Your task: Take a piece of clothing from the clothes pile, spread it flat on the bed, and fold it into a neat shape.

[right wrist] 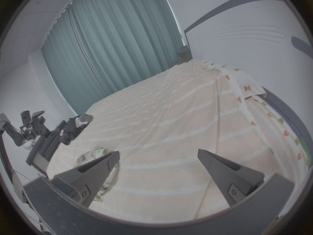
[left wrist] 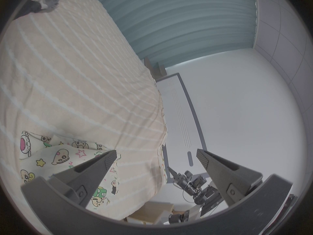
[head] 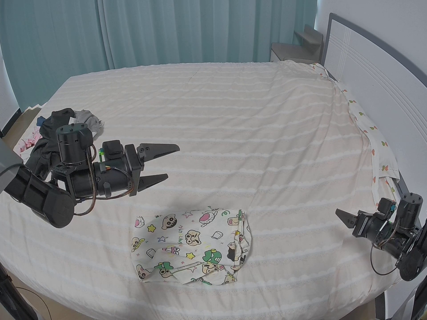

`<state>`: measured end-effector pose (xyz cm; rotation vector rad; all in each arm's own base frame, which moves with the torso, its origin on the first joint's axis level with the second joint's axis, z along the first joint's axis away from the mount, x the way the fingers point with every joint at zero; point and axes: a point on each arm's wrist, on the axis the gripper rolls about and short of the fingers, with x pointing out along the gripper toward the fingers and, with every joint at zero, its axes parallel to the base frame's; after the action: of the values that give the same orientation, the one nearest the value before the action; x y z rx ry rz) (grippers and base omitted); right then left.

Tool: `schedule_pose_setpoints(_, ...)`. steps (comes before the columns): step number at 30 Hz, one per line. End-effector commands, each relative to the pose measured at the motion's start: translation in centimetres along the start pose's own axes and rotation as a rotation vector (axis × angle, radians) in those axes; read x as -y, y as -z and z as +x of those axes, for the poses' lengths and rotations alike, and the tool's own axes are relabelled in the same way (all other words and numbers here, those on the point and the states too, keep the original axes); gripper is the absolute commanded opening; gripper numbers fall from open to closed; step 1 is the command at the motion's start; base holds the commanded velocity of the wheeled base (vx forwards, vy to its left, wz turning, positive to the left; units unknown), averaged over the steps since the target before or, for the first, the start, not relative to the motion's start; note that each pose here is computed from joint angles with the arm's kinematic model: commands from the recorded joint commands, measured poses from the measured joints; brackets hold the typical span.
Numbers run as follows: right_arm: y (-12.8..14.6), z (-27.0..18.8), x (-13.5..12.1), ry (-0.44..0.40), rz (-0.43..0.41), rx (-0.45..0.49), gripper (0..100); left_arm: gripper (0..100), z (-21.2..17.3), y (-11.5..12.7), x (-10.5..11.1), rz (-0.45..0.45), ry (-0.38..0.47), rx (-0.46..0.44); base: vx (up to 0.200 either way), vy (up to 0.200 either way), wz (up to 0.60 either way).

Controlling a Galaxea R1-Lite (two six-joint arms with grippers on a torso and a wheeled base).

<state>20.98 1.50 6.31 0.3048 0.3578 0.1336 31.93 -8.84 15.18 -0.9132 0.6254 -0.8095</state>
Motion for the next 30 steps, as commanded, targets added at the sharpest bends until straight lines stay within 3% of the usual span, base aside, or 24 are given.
schedule_pose_setpoints(1, 1.1, -0.1, -2.1, -0.095, 0.034, -0.057, 100, 100, -1.6, -0.9, 0.6, -0.011, -0.018, 0.077, 0.0, 0.0, 0.0)
schedule_pose_setpoints(8, 3.2, 0.5, -6.3, -0.268, 0.12, -0.178, 100, 100, -7.6, -0.8, 1.4, -0.058, -0.071, 0.221, 0.0, 0.0, 0.0)
schedule_pose_setpoints(11, 5.2, 1.7, -8.6, -0.334, 0.145, -0.274, 100, 100, -10.7, 1.6, 1.9, -0.121, -0.133, 0.305, 0.0, 0.0, 0.0)
schedule_pose_setpoints(14, 5.8, 2.1, -9.2, -0.347, 0.135, -0.294, 100, 100, -11.5, 2.7, 2.0, -0.135, -0.146, 0.315, 0.0, 0.0, 0.0)
schedule_pose_setpoints(15, 6.9, 3.0, -10.5, -0.38, 0.111, -0.32, 100, 100, -12.8, 5.1, 2.1, -0.158, -0.172, 0.322, 0.0, 0.0, 0.0)
schedule_pose_setpoints(20, 8.4, 5.0, -12.7, -0.446, 0.082, -0.339, 100, 100, -14.0, 8.4, 0.6, -0.256, -0.246, 0.317, 0.0, 0.0, 0.0)
schedule_pose_setpoints(30, 9.7, 8.3, -15.8, -0.487, 0.06, -0.378, 100, 100, -15.5, 7.8, -1.9, -0.409, -0.249, 0.297, 0.0, 0.0, 0.0)
